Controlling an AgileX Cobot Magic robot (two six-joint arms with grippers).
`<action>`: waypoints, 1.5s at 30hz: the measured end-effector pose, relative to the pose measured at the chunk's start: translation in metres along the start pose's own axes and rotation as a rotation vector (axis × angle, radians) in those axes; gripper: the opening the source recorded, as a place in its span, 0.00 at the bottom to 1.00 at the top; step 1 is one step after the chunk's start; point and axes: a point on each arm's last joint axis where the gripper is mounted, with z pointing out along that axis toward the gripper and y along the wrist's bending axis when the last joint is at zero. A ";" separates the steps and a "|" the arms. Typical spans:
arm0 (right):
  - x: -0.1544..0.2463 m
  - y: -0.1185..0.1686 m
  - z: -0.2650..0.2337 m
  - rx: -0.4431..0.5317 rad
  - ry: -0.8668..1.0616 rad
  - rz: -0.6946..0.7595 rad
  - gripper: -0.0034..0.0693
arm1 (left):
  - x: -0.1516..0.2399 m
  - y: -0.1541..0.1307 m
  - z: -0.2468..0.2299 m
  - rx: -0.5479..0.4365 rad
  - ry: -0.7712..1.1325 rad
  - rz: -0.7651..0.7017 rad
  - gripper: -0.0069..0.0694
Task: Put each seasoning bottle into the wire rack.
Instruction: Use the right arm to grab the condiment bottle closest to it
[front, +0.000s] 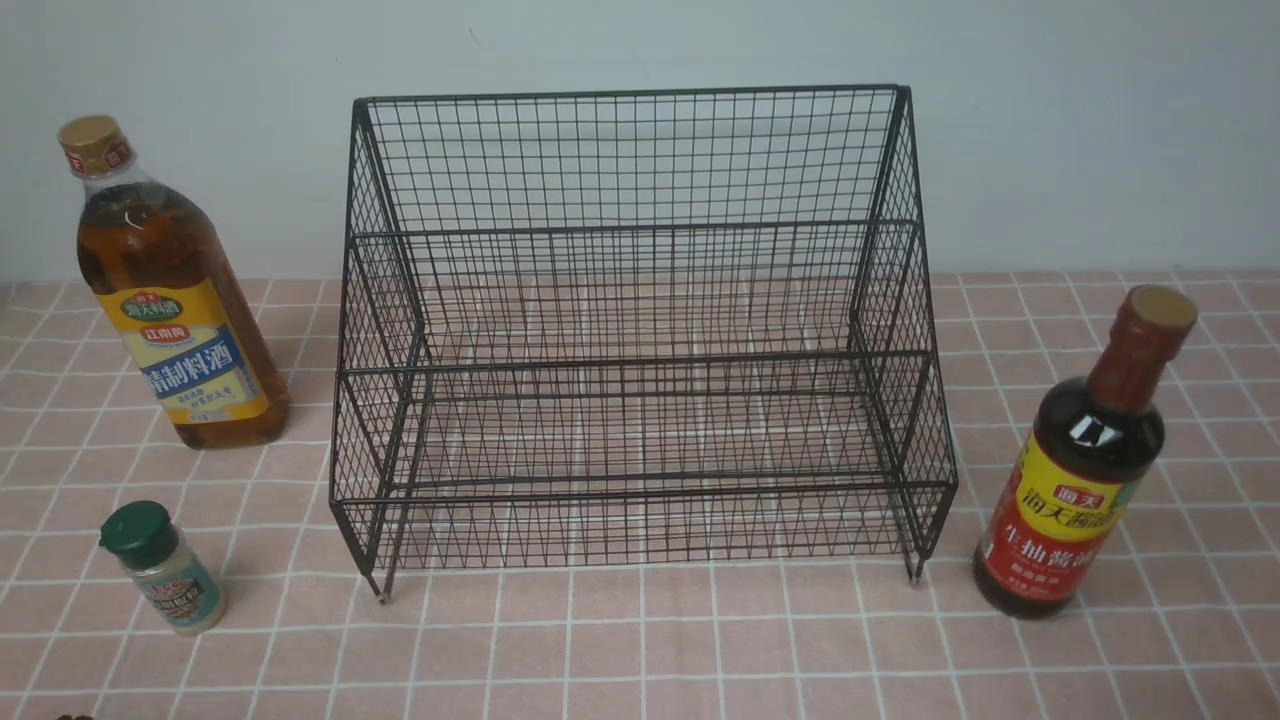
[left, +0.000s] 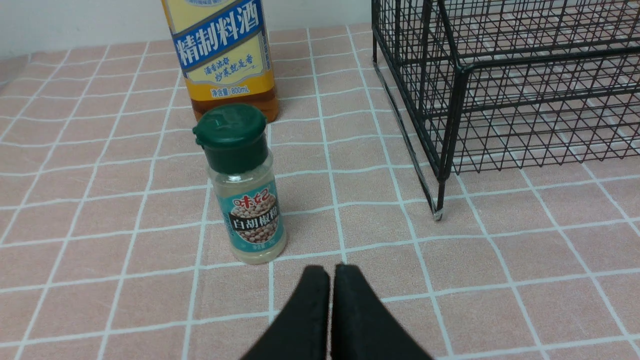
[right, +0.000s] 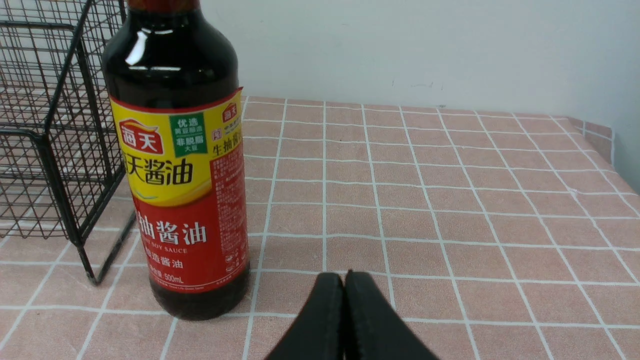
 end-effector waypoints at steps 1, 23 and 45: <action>0.000 0.000 0.000 0.000 0.000 0.000 0.03 | 0.000 0.000 0.000 0.000 0.000 0.000 0.08; 0.000 0.000 0.000 0.000 0.000 0.000 0.03 | 0.000 0.000 0.000 0.000 0.000 0.000 0.08; -0.041 -0.001 -0.010 -0.058 -0.490 0.296 0.03 | 0.000 0.000 0.000 0.000 0.000 0.000 0.08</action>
